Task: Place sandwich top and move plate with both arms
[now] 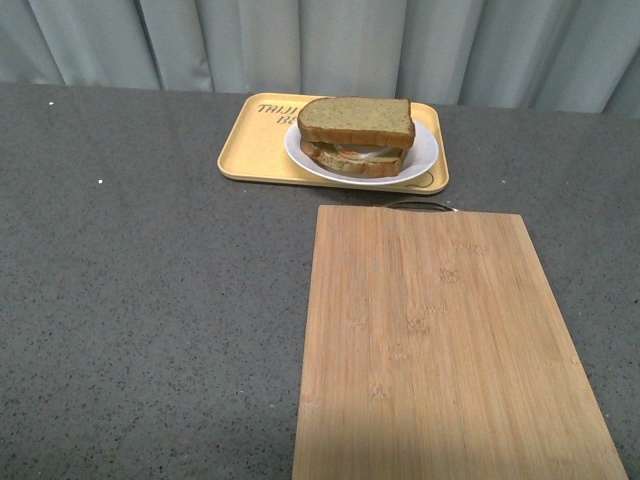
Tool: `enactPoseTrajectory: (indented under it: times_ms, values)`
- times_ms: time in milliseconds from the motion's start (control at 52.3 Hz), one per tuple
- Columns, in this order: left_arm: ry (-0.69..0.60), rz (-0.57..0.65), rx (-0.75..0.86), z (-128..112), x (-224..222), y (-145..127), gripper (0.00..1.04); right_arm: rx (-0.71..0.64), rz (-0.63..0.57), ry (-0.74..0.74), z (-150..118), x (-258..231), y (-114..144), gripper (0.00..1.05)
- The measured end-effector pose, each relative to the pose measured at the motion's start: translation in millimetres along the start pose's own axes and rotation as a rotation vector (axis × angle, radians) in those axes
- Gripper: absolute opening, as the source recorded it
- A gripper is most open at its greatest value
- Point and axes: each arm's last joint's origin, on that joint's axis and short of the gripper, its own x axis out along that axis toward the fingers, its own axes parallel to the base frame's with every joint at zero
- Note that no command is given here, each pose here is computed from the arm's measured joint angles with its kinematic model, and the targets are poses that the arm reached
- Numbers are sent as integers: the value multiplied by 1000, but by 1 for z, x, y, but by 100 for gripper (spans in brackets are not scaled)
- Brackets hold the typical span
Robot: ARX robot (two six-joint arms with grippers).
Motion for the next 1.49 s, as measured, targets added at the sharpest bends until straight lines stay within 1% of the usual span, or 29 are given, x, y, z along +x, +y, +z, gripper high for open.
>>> enactPoseTrajectory:
  times_ms: [77,134,230,478,555,670,708,727,784,842,918,956,1033,1492]
  values:
    - [6,0,0,-1,-3,0,4,0,0,0,0,0,0,95]
    - [35,1,0,-5,-9,0,4,0,0,0,0,0,0,95]
    - [6,0,0,-3,-12,0,4,0,0,0,0,0,0,95]
    - [6,0,0,-3,-12,0,4,0,0,0,0,0,0,95]
    - [6,0,0,-3,-12,0,15,0,0,0,0,0,0,95]
    - [6,0,0,-3,-12,0,42,0,0,0,0,0,0,95]
    - [6,0,0,-3,-12,0,49,0,0,0,0,0,0,95]
    - [6,0,0,-3,-12,0,55,0,0,0,0,0,0,95]
    - [6,0,0,-3,-12,0,69,0,0,0,0,0,0,95]
    - [6,0,0,-3,-12,0,80,0,0,0,0,0,0,95]
    - [6,0,0,-3,-12,0,97,0,0,0,0,0,0,95]
    - [6,0,1,-3,-12,0,100,0,0,0,0,0,0,95]
    - [6,0,1,-3,-12,0,98,0,0,0,0,0,0,95]
    - [6,0,1,-3,-12,0,98,0,0,0,0,0,0,95]
